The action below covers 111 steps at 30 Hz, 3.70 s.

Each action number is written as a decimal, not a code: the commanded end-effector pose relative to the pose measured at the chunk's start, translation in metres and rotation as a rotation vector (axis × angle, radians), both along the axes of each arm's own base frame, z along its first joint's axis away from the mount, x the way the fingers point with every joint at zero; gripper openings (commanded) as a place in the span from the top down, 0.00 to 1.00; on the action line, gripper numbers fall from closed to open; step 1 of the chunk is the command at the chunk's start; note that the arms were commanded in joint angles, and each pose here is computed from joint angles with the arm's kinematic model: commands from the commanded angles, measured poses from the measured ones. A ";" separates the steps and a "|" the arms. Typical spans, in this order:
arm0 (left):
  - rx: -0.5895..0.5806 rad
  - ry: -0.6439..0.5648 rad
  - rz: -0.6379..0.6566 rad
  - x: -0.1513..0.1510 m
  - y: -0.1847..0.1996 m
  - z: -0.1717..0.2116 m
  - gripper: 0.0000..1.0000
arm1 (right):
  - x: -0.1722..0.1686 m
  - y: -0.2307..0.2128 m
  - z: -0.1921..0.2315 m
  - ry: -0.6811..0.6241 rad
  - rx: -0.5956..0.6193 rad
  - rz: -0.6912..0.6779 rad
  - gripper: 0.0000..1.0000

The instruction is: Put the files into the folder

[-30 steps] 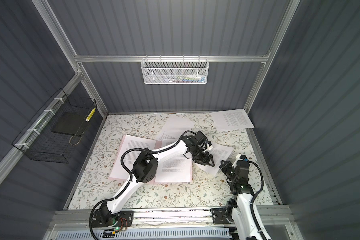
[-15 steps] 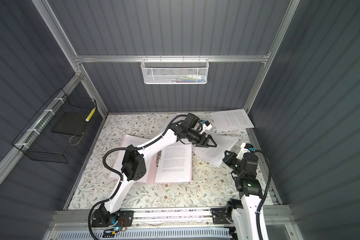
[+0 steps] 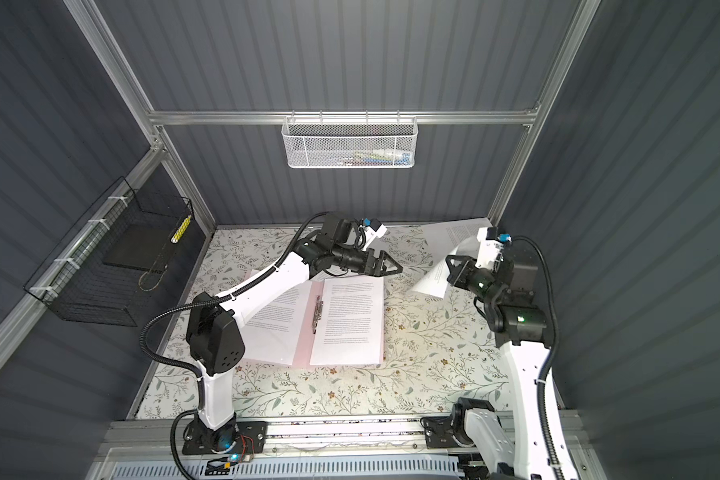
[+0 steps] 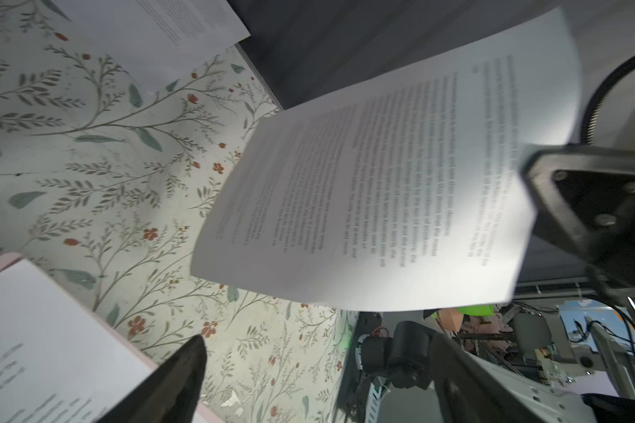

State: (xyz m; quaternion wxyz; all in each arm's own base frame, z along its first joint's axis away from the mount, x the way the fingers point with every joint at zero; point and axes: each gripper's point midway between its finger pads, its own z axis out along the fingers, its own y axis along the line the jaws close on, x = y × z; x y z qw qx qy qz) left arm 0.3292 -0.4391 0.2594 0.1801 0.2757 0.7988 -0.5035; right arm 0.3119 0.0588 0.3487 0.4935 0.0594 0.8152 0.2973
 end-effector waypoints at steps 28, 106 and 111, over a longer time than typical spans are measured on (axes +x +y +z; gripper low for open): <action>0.365 -0.518 0.824 0.006 0.268 0.045 0.00 | -0.105 0.189 0.001 0.348 -0.187 0.905 1.00; 0.441 -0.380 0.662 0.008 0.241 -0.018 0.00 | 0.068 0.180 -0.202 0.019 -1.038 1.191 1.00; 0.453 -0.382 0.658 0.009 0.241 -0.019 0.00 | 0.063 0.164 -0.215 0.081 -1.088 1.205 1.00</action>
